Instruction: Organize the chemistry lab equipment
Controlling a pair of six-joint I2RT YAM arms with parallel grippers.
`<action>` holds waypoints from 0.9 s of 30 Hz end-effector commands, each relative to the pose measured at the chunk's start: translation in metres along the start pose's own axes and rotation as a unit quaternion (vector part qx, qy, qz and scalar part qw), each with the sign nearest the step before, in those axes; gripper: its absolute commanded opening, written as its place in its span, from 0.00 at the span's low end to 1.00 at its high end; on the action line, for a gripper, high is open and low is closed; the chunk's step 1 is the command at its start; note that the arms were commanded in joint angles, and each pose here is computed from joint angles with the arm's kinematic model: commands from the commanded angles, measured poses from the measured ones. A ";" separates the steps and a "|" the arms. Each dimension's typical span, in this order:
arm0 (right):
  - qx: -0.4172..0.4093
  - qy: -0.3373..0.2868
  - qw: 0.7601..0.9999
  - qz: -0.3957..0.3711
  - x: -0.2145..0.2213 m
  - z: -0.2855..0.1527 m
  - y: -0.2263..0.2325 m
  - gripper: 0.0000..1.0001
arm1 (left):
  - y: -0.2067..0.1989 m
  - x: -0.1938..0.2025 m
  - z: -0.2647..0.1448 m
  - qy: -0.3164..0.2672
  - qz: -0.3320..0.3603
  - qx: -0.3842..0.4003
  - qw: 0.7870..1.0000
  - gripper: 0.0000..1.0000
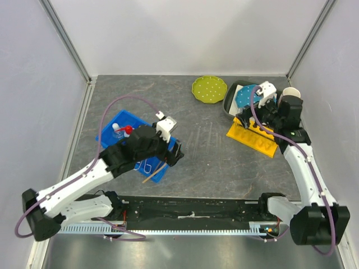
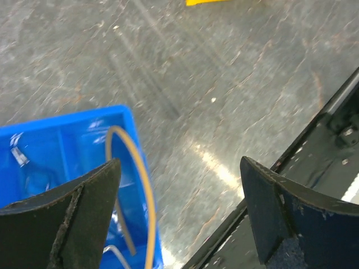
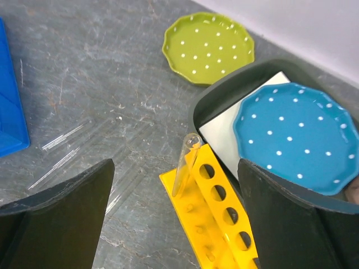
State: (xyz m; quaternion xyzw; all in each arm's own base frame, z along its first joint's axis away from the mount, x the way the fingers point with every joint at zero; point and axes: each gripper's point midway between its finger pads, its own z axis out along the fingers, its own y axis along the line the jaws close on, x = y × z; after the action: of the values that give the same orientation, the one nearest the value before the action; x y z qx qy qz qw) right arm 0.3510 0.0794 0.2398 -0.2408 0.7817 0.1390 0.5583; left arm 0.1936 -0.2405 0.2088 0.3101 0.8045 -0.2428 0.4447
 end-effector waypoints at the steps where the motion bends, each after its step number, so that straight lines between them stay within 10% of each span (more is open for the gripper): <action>1: -0.048 -0.046 0.998 0.008 -0.012 -0.019 0.011 0.98 | -0.027 -0.030 0.031 0.014 -0.078 0.045 0.996 0.91; 12: -0.102 -0.048 0.991 0.073 0.001 -0.028 0.016 0.98 | -0.014 -0.006 0.134 0.164 -0.124 -0.038 0.978 0.59; 27: -0.092 -0.042 0.992 0.078 0.004 -0.026 0.012 0.98 | 0.006 0.044 0.201 0.296 -0.079 -0.119 0.944 0.50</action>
State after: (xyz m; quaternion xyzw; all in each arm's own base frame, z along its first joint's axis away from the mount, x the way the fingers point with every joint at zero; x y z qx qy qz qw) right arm 0.3195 0.0759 0.2356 -0.2144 0.7690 0.2630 0.5417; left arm 0.2901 -0.3595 0.0783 0.2513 0.9392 -0.1023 0.2106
